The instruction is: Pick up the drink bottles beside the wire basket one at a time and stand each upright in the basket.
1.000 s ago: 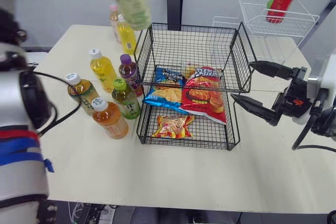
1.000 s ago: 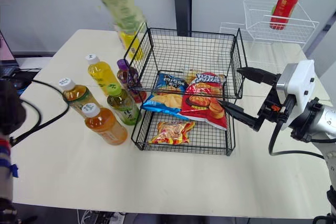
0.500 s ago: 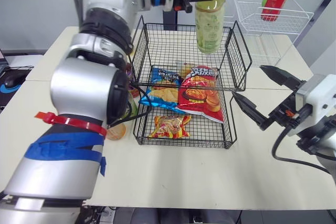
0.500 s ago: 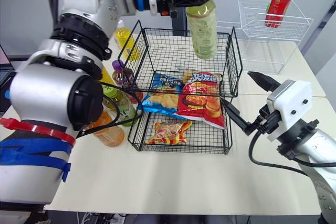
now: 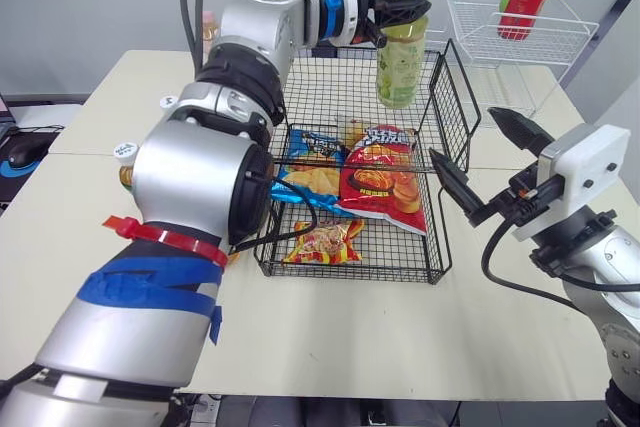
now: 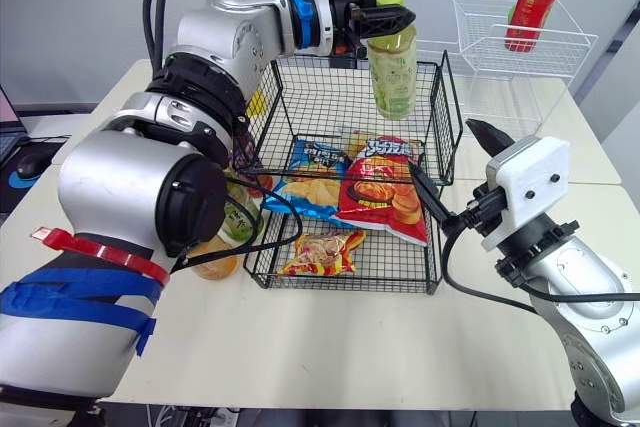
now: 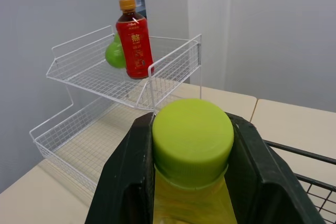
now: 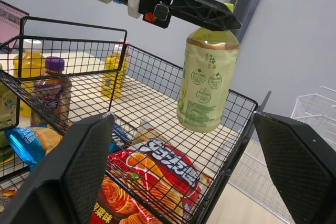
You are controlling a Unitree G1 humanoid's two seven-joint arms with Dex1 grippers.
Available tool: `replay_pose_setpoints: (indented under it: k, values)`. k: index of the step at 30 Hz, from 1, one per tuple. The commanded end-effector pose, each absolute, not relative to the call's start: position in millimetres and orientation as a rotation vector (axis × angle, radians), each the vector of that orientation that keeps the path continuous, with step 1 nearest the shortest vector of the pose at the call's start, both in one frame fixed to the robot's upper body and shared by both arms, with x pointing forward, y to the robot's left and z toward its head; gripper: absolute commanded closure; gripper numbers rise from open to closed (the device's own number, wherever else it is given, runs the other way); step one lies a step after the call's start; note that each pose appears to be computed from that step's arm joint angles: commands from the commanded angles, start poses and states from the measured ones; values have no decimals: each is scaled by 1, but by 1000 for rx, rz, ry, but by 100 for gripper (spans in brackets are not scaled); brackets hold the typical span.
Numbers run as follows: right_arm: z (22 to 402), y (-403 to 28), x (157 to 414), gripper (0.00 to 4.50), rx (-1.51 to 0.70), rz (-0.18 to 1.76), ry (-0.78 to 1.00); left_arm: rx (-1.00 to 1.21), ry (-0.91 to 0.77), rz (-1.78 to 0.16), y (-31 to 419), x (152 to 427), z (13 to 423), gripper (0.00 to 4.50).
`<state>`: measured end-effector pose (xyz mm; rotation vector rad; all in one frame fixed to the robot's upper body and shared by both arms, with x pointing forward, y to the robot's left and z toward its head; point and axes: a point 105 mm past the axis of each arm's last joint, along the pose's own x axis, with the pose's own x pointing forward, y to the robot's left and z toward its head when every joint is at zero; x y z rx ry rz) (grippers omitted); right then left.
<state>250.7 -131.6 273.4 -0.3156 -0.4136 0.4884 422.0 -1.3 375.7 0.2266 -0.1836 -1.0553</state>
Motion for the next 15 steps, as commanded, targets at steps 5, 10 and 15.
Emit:
replay_pose_setpoints:
  k: [5,10,15]
  values:
    - [288,-130,248,0,-312,468,-491,240,-274,-1100,2,407,408,131]
    - [288,-129,249,0,-307,480,-494,256,-273,-1146,15,402,412,4]
    - [287,-129,250,0,-309,513,-485,316,-253,-1223,46,390,416,4]
